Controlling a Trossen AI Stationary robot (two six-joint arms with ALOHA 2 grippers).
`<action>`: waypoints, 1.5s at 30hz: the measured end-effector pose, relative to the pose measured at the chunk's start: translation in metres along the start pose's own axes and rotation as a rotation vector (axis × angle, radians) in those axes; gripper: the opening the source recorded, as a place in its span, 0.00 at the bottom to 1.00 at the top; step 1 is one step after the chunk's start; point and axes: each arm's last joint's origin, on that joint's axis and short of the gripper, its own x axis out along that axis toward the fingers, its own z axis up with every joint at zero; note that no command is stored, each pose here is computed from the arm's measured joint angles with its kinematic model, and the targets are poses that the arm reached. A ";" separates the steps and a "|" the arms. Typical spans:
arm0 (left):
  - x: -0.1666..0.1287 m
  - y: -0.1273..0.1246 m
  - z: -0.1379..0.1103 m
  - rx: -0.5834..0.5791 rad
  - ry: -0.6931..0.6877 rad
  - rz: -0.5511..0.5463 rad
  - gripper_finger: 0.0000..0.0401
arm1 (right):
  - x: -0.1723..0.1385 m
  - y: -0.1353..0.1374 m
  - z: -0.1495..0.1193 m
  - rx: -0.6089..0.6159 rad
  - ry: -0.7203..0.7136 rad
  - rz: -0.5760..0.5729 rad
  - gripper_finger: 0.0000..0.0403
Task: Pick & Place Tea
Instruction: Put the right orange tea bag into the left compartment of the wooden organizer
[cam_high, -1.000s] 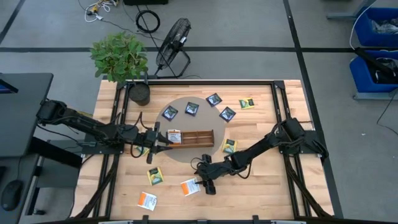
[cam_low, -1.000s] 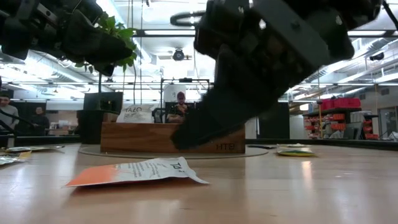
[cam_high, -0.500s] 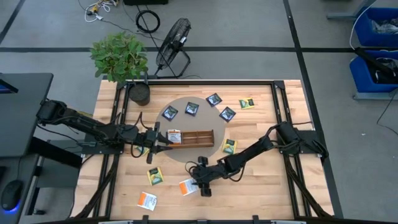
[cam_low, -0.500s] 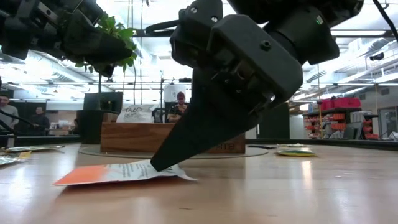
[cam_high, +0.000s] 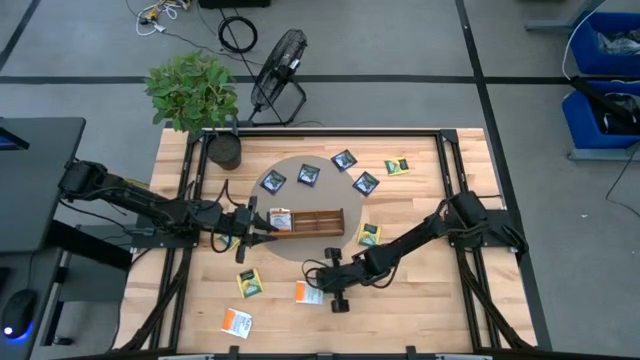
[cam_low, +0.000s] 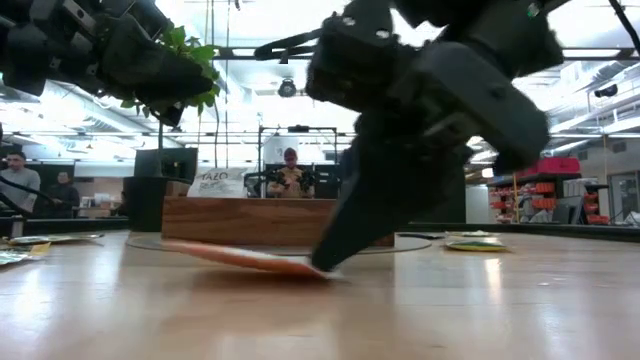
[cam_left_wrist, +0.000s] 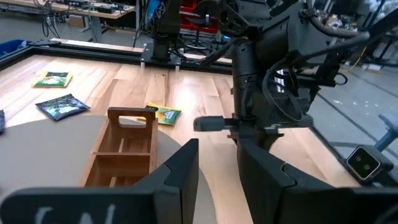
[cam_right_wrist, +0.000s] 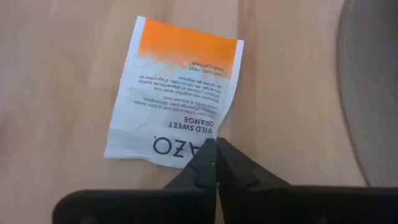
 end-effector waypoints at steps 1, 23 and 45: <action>0.000 0.000 0.001 -0.015 -0.008 -0.002 0.29 | -0.004 -0.001 0.000 -0.015 0.009 -0.011 0.02; 0.028 -0.009 0.001 -0.206 0.059 -0.067 0.29 | -0.059 -0.008 0.062 -0.362 0.199 -0.312 0.00; 0.098 -0.027 -0.012 -0.186 0.252 -0.138 0.49 | -0.066 -0.009 0.068 -0.446 0.222 -0.354 0.00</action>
